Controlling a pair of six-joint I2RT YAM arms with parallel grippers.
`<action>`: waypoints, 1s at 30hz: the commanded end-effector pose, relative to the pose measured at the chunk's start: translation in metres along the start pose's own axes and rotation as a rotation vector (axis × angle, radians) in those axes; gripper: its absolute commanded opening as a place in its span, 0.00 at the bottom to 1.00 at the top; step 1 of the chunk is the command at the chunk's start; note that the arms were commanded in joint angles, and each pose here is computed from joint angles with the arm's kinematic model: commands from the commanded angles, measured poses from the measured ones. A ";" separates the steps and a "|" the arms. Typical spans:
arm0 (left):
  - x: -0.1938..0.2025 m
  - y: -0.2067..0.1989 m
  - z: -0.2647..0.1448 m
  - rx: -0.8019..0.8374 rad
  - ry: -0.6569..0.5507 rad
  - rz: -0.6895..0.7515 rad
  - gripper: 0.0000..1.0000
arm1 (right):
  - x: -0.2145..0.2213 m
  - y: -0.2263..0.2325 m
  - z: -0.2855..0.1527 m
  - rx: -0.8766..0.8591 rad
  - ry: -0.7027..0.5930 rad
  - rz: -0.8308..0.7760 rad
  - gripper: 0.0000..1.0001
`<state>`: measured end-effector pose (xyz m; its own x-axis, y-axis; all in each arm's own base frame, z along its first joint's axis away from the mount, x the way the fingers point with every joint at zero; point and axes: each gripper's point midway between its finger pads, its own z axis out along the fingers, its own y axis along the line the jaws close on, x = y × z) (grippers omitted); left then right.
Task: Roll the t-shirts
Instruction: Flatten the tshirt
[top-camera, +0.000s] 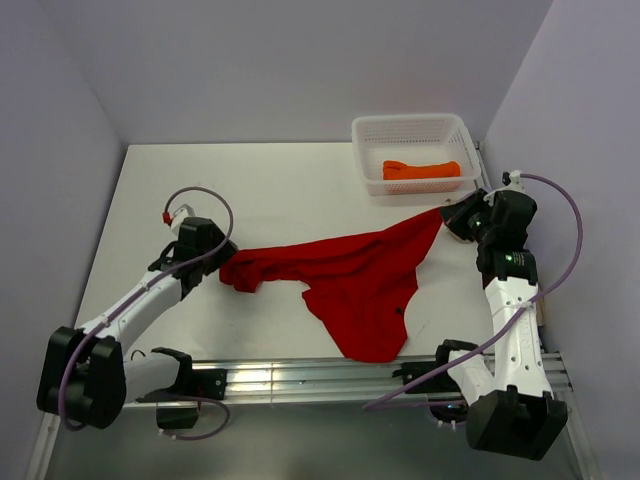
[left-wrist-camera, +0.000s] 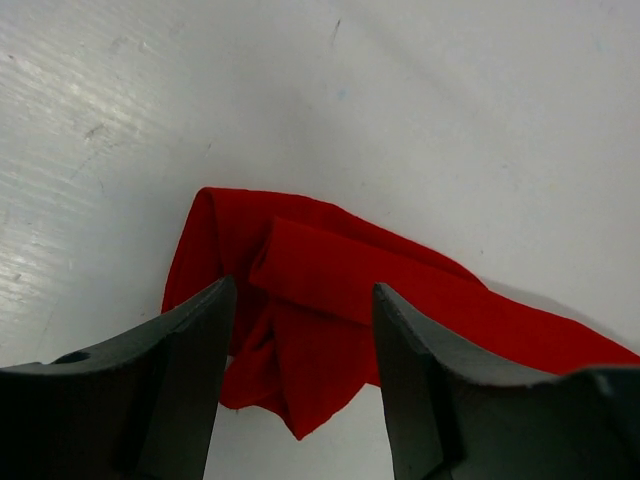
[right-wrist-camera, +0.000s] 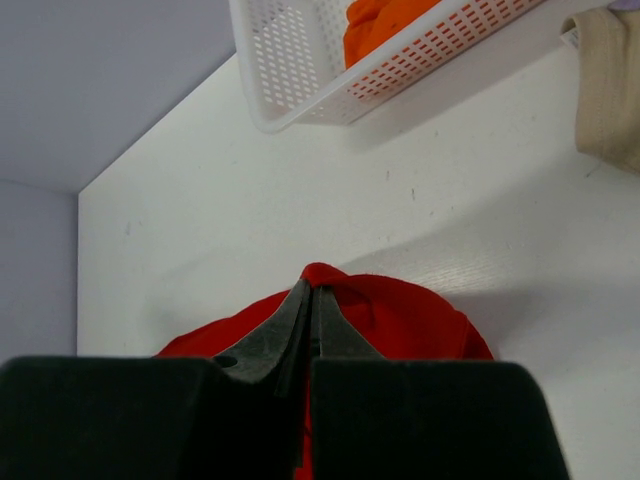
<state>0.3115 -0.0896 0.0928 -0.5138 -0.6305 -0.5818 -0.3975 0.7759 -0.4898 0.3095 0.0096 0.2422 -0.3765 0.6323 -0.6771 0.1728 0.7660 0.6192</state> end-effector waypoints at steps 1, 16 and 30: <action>-0.005 -0.020 0.006 0.083 0.013 0.004 0.62 | -0.012 0.010 -0.002 -0.050 -0.045 -0.036 0.00; 0.011 0.003 0.034 0.003 0.065 0.013 0.41 | -0.010 0.013 0.001 -0.073 -0.032 -0.033 0.00; 0.014 0.017 0.036 -0.050 0.059 0.037 0.54 | -0.009 0.015 -0.001 -0.081 -0.032 -0.034 0.00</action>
<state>0.3215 -0.0944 0.0428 -0.6025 -0.6122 -0.5120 -0.4222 0.7889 -0.4466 0.3112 0.0161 0.2460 -0.3850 0.6245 -0.6795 0.1272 0.7652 0.6311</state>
